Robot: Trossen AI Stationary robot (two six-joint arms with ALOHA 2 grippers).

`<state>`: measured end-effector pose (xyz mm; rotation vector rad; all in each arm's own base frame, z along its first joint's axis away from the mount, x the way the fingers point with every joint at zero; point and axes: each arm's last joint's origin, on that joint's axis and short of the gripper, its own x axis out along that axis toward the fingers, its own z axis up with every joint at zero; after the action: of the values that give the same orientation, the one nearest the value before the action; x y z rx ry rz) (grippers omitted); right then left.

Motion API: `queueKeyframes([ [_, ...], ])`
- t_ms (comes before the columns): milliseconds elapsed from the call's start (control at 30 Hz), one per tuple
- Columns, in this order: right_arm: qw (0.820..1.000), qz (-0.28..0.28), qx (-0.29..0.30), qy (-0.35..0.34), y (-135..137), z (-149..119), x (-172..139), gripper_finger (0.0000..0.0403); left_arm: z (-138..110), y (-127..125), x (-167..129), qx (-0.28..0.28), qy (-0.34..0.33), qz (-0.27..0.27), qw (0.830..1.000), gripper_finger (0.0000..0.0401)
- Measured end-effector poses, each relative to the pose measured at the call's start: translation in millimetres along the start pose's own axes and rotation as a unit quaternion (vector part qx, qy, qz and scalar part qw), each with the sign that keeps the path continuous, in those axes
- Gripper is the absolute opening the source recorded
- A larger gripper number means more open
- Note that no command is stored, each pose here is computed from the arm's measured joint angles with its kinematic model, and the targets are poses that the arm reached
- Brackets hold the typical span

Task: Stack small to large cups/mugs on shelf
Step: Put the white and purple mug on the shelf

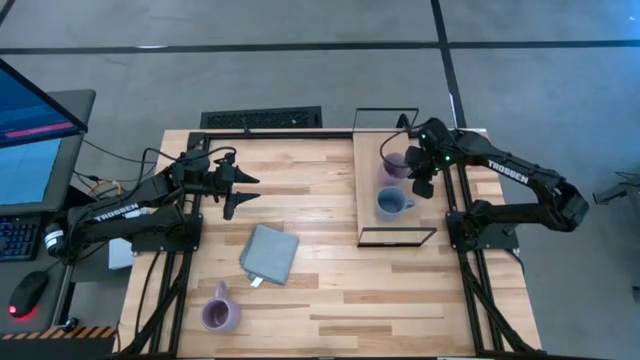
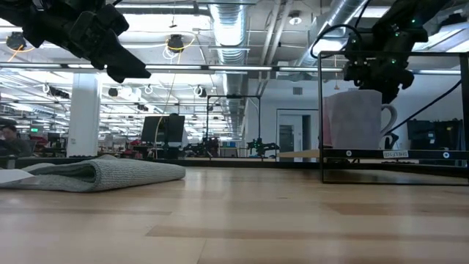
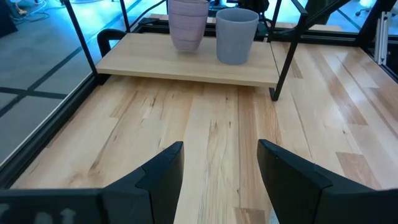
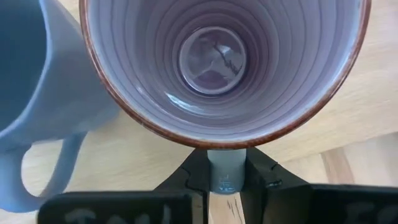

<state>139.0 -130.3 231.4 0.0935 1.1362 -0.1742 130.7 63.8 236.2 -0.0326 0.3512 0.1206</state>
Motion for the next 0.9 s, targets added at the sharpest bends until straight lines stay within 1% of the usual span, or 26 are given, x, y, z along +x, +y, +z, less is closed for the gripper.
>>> queueKeyframes([
  [233,1.000,0.005,0.019,0.005,1.1,-0.7,0.0,0.0064,0.0,0.0,0.0,-0.006,0.000,0.000,1.000,0.0197],
  [467,1.000,0.010,0.025,0.011,3.7,-0.6,0.5,0.0064,0.0,0.0,0.0,-0.007,0.000,0.000,1.000,0.0197],
  [700,1.000,0.005,0.003,0.020,10.4,3.0,2.3,0.0064,0.0,0.0,0.0,-0.010,0.000,0.000,1.000,0.0197],
  [900,1.000,0.002,-0.008,0.022,13.9,5.1,3.2,0.0064,0.0,0.0,0.0,-0.024,0.000,0.000,1.000,0.0197],
])
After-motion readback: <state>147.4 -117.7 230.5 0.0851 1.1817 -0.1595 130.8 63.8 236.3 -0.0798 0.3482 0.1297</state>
